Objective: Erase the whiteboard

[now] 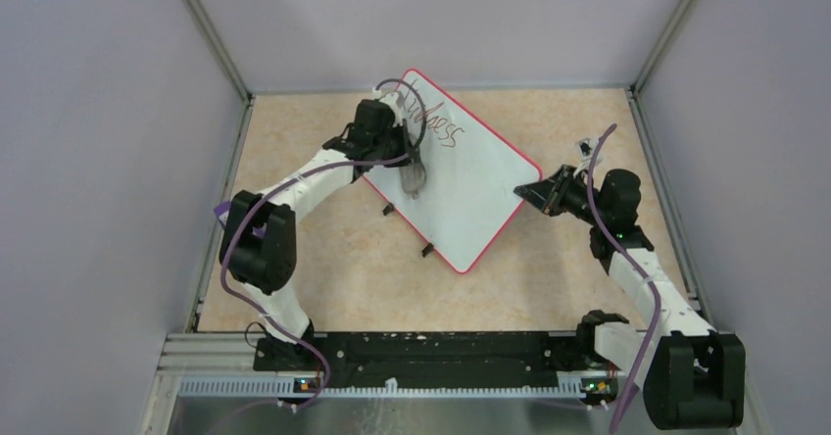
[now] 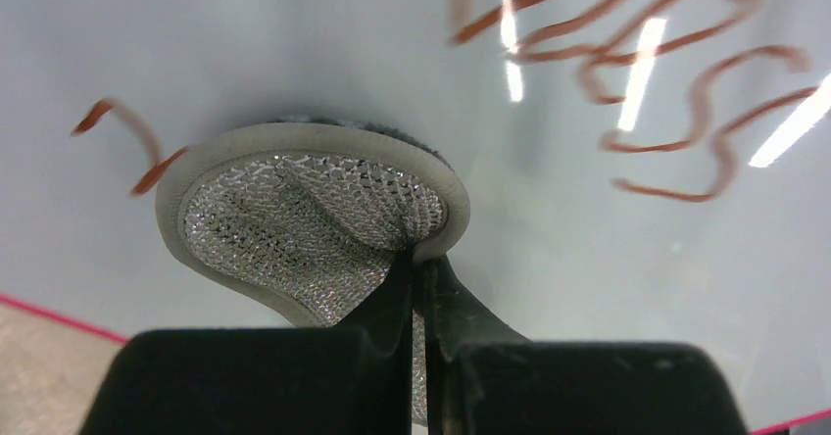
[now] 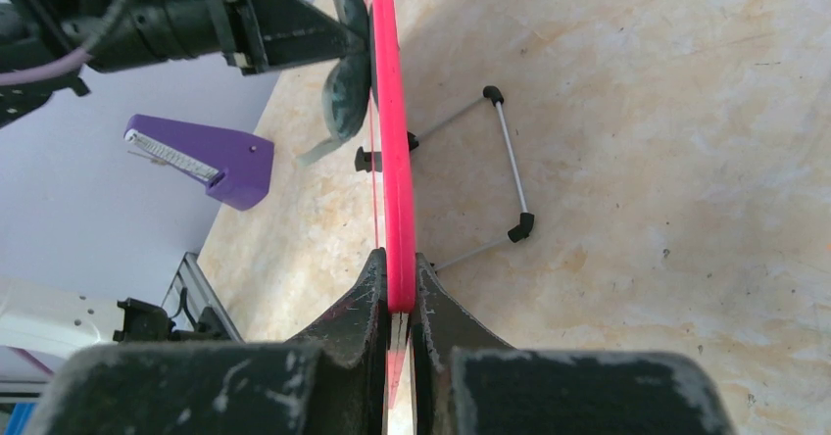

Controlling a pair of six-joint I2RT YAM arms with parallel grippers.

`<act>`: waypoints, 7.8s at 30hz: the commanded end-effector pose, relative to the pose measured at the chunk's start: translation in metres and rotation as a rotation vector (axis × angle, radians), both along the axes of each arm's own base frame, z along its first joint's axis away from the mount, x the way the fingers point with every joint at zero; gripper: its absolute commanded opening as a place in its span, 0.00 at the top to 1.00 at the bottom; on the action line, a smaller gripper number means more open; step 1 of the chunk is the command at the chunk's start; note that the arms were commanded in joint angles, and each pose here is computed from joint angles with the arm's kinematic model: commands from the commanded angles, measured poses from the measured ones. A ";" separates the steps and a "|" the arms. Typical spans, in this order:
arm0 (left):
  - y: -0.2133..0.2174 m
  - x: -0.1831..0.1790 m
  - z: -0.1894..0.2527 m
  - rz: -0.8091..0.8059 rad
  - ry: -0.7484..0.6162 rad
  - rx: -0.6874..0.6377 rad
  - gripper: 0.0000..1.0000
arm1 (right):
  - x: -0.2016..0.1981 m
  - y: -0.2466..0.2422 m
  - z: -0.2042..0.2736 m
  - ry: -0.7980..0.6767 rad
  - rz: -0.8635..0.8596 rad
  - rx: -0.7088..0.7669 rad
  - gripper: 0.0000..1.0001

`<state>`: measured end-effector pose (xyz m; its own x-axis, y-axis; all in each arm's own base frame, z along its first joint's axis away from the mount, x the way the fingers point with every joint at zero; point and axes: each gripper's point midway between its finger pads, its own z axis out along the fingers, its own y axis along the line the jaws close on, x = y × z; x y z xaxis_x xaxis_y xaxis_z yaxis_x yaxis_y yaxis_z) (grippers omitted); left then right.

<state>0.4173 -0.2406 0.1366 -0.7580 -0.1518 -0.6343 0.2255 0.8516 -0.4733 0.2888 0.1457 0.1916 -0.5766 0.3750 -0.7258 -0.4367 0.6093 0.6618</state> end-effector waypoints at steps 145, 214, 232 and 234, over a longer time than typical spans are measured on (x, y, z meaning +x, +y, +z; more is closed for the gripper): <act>-0.054 -0.029 0.038 -0.158 -0.150 -0.042 1.00 | -0.022 0.016 -0.047 0.140 0.115 -0.057 1.00; -0.151 0.036 0.121 -0.139 -0.408 0.031 1.00 | -0.025 0.017 -0.050 0.147 0.118 -0.065 1.00; -0.024 0.086 0.032 -0.026 -0.163 0.029 1.00 | -0.026 0.017 -0.048 0.140 0.121 -0.064 1.00; -0.042 0.081 0.050 -0.056 -0.183 -0.021 1.00 | -0.026 0.017 -0.049 0.140 0.122 -0.063 1.00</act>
